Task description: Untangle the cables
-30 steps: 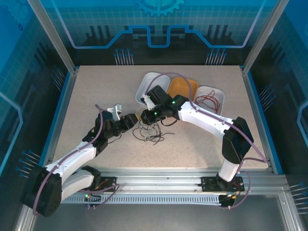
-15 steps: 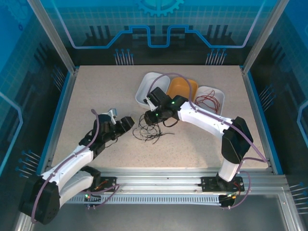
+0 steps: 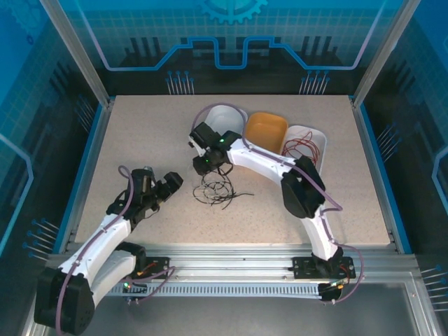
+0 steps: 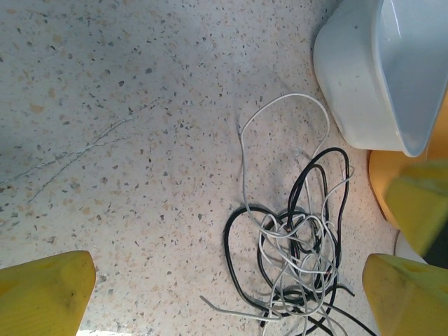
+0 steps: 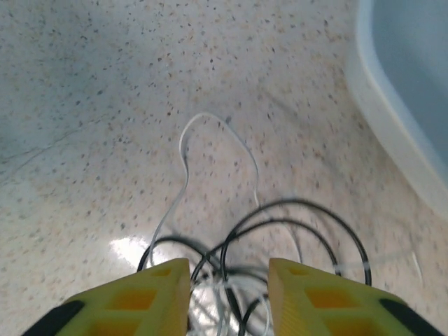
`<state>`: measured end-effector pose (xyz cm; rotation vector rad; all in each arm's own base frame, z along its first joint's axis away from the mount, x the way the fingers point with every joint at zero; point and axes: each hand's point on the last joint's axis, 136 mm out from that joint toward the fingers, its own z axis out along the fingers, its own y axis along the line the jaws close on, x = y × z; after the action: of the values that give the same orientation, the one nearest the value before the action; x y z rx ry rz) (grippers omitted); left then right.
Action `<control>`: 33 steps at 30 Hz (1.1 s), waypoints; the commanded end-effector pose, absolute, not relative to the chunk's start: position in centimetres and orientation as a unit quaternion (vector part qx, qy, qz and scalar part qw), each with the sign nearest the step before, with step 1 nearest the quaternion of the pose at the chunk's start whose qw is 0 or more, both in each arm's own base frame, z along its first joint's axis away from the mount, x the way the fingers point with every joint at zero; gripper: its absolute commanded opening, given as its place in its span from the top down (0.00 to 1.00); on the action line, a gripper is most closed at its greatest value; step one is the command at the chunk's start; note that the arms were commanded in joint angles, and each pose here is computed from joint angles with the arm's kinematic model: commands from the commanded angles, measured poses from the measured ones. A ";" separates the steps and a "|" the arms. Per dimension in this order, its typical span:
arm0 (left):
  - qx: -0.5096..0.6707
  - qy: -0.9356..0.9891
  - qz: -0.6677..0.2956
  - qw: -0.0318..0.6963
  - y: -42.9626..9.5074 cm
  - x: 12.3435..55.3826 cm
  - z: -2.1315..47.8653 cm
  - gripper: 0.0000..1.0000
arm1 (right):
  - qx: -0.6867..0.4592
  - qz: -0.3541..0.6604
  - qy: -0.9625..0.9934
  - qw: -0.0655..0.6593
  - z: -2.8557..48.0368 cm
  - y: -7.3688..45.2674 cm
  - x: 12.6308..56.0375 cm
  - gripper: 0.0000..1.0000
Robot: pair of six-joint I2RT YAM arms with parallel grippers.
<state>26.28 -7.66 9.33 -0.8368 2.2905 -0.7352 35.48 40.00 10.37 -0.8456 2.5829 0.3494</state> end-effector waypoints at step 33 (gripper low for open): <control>-0.309 0.861 -0.265 0.305 -7.0 25.9 9.9 0.01 | -0.346 0.184 0.852 0.349 27.2 42.7 34.8 1.00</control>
<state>25.63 -7.35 9.54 -0.8398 2.2935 -0.7203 36.11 42.98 22.30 -0.9460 2.2935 0.4043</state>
